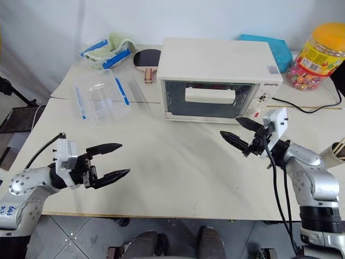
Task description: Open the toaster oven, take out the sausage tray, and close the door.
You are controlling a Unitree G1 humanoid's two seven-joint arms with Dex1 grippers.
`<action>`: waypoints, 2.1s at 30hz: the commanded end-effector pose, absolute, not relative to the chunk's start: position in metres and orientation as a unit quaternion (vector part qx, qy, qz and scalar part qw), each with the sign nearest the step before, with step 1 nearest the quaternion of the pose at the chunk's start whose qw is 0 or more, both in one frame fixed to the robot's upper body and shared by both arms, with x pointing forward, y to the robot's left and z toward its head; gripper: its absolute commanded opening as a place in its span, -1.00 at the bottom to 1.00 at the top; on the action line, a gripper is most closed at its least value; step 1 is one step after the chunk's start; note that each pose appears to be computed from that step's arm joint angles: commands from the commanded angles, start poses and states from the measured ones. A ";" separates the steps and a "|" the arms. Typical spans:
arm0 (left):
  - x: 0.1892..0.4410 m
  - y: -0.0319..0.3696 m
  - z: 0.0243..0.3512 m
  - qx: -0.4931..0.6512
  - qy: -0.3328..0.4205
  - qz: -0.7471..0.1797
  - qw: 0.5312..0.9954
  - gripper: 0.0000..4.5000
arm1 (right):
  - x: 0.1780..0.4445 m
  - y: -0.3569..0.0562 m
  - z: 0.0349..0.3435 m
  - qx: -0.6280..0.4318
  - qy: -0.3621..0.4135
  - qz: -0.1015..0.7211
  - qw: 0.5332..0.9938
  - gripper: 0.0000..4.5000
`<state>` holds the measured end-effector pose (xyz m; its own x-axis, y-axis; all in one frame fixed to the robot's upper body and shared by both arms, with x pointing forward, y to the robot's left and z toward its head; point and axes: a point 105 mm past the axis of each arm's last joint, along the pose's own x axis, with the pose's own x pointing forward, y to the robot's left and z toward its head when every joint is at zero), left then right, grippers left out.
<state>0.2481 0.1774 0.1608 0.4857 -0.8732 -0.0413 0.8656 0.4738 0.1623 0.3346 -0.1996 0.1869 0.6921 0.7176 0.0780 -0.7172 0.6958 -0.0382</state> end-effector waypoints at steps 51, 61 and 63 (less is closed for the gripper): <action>0.377 0.043 0.176 0.068 -0.105 -0.547 0.828 -1.00 | 0.245 -0.215 0.135 -0.194 -0.093 0.368 0.904 1.00; 0.353 0.050 0.132 0.105 -0.054 -0.574 0.810 -1.00 | 0.203 -0.270 0.138 -0.231 -0.043 0.236 0.943 1.00; 0.348 0.050 0.127 0.110 -0.052 -0.576 0.808 -1.00 | 0.215 -0.287 0.159 -0.275 -0.058 0.152 0.948 1.00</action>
<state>0.3534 0.0522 0.1251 0.3471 -0.9372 -0.0348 0.9219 0.3342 0.1961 0.2069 -0.2750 0.1274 0.9024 0.4276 -0.0525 -0.4066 0.8051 -0.4319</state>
